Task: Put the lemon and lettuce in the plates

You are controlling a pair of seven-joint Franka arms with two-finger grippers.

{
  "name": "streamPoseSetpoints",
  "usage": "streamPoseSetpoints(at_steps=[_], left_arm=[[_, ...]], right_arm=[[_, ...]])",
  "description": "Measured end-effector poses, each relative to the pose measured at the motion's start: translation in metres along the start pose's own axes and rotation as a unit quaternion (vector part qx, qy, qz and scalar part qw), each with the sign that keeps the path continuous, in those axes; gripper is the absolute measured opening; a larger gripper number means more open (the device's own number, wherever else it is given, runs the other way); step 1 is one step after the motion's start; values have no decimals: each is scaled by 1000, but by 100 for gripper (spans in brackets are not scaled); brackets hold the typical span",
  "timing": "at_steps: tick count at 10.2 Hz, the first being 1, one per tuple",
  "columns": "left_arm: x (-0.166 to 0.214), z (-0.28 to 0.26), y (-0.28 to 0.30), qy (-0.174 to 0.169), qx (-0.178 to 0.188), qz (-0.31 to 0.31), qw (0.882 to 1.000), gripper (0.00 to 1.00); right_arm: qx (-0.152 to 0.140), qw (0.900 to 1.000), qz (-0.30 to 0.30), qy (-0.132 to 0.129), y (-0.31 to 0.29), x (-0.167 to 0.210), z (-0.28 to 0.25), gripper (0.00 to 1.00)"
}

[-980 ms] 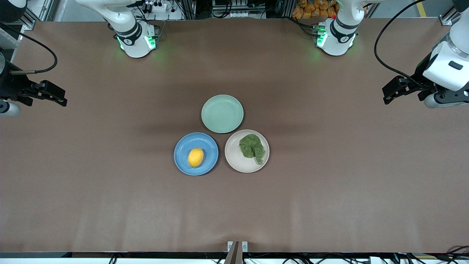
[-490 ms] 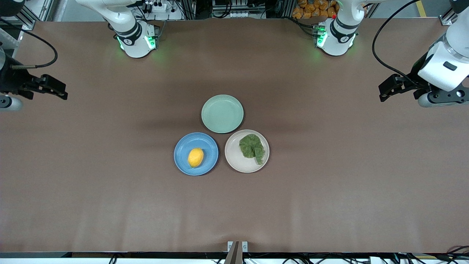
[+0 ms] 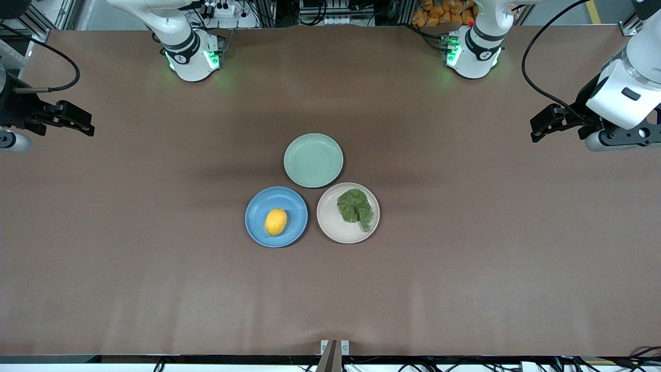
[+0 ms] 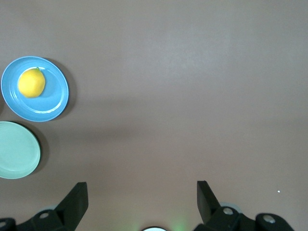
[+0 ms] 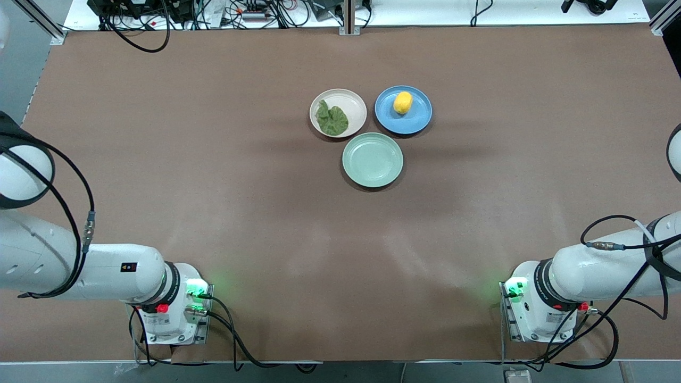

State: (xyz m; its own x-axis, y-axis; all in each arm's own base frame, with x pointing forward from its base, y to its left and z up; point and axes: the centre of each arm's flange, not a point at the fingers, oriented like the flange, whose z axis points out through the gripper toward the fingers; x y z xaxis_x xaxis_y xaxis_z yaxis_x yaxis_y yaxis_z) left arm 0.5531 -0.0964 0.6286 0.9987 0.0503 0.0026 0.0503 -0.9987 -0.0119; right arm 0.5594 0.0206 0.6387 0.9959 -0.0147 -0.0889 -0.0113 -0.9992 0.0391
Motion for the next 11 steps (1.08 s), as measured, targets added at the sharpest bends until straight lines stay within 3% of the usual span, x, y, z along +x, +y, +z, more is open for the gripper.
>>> streamPoseSetpoints(at_steps=[11], left_arm=[[2,1,-4,-1,0,-1,1000,100]], right_arm=[[0,1000,6,-2,6,1,4,100]])
